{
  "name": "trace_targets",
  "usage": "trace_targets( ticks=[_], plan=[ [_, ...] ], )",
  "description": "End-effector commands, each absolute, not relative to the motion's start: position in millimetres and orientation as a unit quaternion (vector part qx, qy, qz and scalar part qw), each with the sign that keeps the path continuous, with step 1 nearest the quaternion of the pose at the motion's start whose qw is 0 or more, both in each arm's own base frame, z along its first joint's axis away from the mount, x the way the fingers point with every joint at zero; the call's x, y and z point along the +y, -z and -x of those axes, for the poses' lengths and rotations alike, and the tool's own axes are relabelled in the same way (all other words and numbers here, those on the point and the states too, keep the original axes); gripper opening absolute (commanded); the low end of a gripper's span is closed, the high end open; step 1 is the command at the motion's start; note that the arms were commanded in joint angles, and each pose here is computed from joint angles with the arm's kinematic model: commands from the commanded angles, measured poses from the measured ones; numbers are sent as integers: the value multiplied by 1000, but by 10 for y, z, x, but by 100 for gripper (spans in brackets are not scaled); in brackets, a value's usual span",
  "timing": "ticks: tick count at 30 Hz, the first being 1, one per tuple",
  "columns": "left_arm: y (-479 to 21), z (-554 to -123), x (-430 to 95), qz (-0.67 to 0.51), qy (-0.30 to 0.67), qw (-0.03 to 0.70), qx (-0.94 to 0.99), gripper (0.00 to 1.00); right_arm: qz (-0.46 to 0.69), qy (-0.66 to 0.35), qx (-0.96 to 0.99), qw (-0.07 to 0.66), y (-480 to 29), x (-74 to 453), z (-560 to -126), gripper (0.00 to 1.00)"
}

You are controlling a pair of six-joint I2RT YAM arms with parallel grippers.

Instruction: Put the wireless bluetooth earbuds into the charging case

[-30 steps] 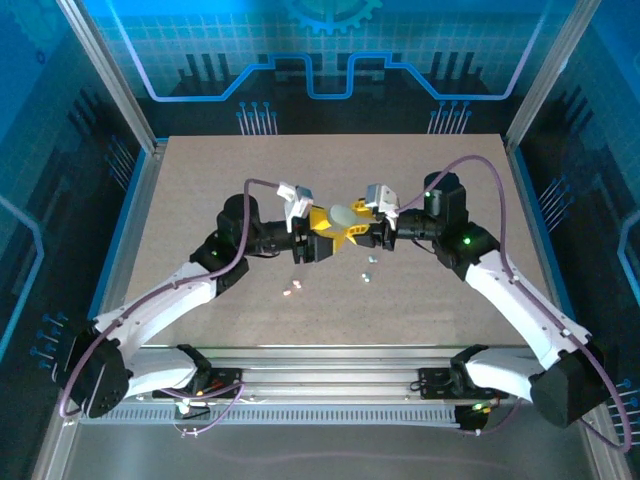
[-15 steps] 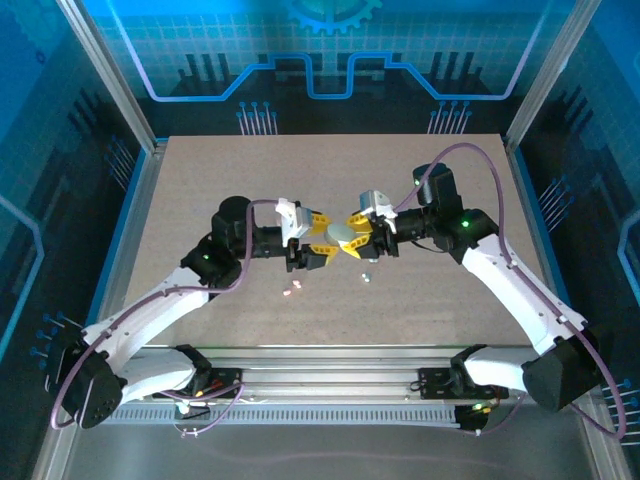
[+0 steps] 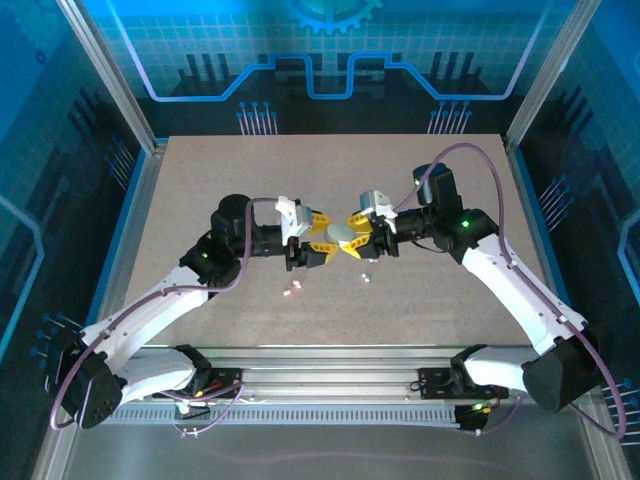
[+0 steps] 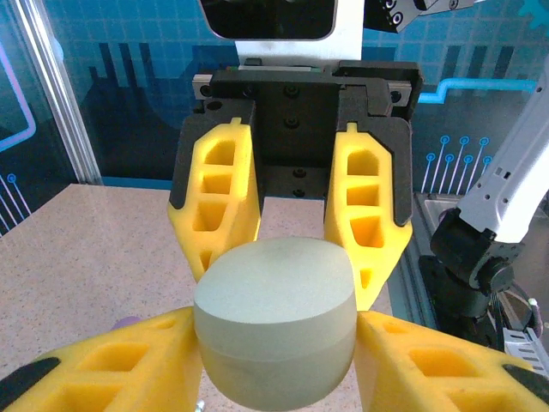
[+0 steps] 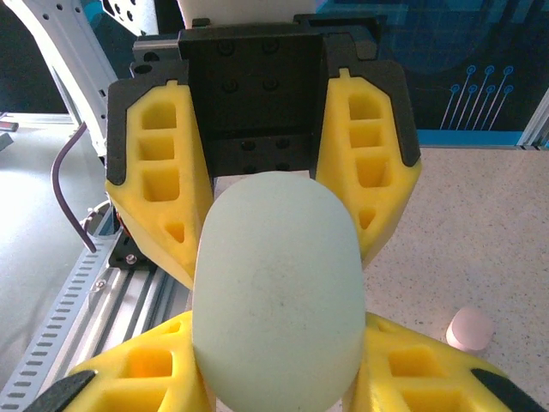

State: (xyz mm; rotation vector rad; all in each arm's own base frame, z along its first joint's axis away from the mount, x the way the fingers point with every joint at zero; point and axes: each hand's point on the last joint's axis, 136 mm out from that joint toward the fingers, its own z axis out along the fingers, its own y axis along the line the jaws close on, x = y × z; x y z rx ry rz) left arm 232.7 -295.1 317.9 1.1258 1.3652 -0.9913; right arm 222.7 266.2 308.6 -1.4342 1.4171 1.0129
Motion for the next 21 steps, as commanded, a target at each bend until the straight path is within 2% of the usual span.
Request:
trace_targets(
  ticks=[1, 13, 21],
  plan=[
    [-3292, -2271, -3001, -481, 431, 522, 558, 48, 577, -405, 551, 446, -3212, 2677, -2233, 35],
    [-3315, -2275, -3032, -480, 440, 516, 557, 45, 583, -399, 553, 442, -3139, 2713, -2247, 35],
    [-3336, -2231, -3057, -483, 458, 503, 551, 47, 591, -390, 550, 443, -3114, 2714, -2249, 35]
  ],
)
